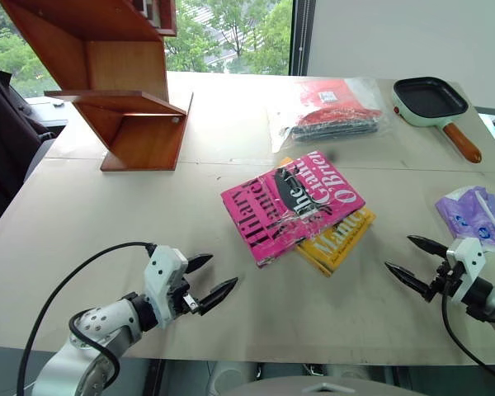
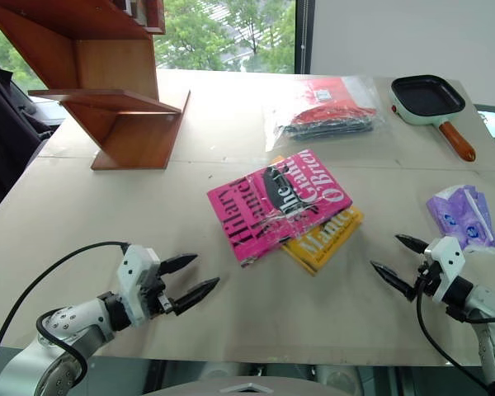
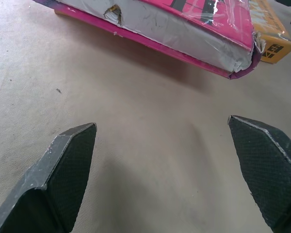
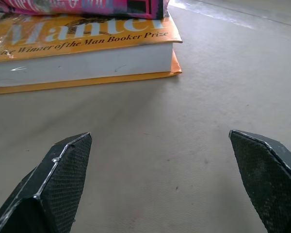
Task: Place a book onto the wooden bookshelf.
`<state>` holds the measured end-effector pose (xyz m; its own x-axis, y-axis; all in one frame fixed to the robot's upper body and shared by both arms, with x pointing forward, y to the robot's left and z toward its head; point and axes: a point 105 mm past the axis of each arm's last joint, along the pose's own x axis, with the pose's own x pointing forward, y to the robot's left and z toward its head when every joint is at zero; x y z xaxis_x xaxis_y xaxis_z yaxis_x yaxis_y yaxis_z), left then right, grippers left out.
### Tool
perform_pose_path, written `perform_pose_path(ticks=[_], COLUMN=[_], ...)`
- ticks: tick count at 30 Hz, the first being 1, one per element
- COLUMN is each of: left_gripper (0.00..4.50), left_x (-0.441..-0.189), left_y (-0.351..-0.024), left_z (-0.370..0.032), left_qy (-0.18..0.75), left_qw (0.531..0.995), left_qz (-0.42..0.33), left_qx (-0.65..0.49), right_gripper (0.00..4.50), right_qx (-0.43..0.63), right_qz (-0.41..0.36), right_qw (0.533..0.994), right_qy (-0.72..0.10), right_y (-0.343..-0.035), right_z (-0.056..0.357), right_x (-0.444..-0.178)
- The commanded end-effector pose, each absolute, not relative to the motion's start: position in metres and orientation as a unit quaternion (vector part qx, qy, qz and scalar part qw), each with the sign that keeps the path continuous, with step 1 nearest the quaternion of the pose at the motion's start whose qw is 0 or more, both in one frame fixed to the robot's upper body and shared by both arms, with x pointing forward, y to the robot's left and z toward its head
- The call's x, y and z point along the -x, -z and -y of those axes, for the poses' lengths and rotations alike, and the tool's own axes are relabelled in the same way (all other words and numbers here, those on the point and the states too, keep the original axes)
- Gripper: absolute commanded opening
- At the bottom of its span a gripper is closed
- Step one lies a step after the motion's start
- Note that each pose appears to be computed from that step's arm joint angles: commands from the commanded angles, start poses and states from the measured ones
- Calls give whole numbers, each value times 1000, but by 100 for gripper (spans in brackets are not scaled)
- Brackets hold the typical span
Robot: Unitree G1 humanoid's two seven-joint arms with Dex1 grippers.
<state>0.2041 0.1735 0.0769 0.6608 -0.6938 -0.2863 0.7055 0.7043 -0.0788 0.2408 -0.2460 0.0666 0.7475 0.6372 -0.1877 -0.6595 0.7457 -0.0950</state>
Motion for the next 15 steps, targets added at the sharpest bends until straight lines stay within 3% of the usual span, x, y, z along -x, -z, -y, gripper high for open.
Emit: perform_pose_path(ticks=[1,8,12,15], left_gripper=[448,448,450,450], left_x=[-204,-203,-203,-203], left_y=[-82,-82,-81,-81], left_z=[-173,-172,-173,-173], left_qy=[388,391,392,391], left_qw=[912,910,910,910], left_qz=[-135,-134,-135,-134], left_qx=[-23,-22,-24,-26], right_gripper=[450,450,276,276], right_qx=[93,90,92,98], right_qz=[-59,-60,-60,-62], right_qw=[933,933,934,934], right_qy=[-342,-343,-341,-339], right_y=[-76,-76,-76,-75], right_z=[252,252,252,253], right_x=[-242,-241,-241,-242])
